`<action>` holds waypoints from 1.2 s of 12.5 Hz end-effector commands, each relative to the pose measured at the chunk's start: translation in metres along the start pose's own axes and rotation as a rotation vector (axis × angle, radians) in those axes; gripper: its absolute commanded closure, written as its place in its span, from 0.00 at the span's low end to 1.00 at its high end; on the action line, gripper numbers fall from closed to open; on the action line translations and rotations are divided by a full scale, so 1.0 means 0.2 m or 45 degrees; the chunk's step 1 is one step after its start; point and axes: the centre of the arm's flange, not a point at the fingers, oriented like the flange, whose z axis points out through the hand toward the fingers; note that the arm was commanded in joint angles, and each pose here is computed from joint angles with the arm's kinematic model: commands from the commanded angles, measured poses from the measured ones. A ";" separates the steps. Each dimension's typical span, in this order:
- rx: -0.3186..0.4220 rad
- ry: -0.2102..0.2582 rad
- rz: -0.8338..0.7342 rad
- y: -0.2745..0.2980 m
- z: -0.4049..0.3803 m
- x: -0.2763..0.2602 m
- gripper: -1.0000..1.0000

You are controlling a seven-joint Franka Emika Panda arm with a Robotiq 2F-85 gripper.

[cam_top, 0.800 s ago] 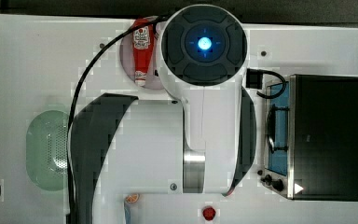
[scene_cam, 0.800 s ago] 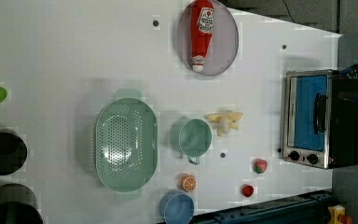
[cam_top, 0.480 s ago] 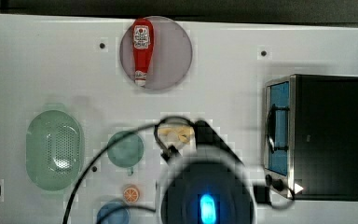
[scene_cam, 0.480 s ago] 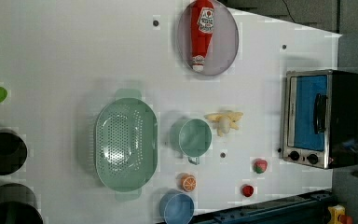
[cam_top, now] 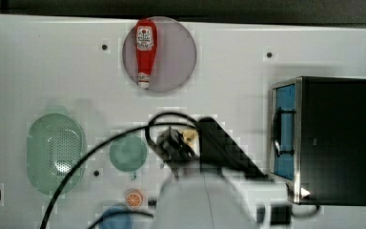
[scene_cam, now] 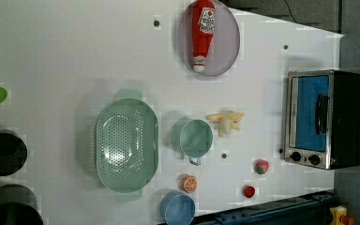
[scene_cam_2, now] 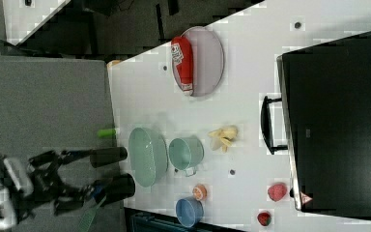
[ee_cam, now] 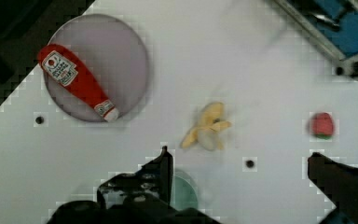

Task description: Pick banana from table and place on oven.

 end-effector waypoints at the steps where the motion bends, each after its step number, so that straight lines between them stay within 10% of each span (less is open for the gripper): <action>1: -0.166 -0.183 -0.027 -0.05 0.65 0.08 0.00; 15: -0.151 -0.240 -0.060 -0.03 2.14 -0.09 0.00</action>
